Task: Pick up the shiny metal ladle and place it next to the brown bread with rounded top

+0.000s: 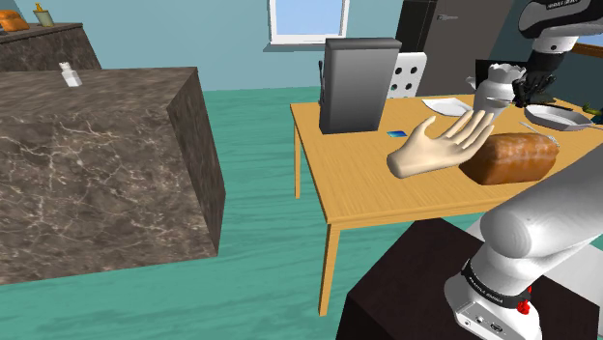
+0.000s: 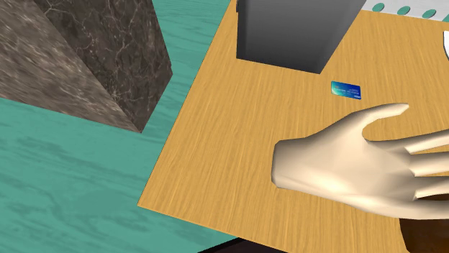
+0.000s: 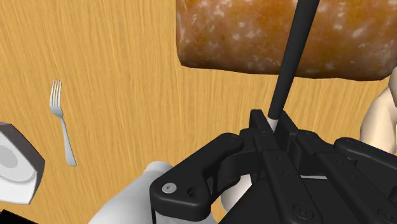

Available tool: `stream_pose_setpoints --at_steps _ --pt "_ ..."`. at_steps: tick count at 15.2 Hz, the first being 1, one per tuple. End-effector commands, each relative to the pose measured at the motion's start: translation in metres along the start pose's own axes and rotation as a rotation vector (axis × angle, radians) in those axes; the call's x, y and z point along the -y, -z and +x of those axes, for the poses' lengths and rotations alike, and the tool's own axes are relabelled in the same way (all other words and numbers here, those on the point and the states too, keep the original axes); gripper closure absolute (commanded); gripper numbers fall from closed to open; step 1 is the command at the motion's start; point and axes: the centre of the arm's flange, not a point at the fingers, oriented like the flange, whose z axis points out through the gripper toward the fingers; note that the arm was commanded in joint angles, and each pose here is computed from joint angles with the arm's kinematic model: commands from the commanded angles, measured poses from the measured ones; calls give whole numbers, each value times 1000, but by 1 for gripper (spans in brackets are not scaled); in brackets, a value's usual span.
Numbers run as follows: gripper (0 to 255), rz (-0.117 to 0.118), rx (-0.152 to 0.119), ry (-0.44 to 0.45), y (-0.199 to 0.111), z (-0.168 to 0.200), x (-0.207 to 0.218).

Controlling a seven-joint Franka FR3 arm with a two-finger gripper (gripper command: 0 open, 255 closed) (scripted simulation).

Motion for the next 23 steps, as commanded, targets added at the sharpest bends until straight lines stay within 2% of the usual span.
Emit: stream_pose_setpoints --at_steps 1,21,23 --pt "255 -1 0 2 -3 -9 -28" --pt "255 -1 0 2 -29 -98 -276" --pt "255 -1 0 2 -40 -98 -275"
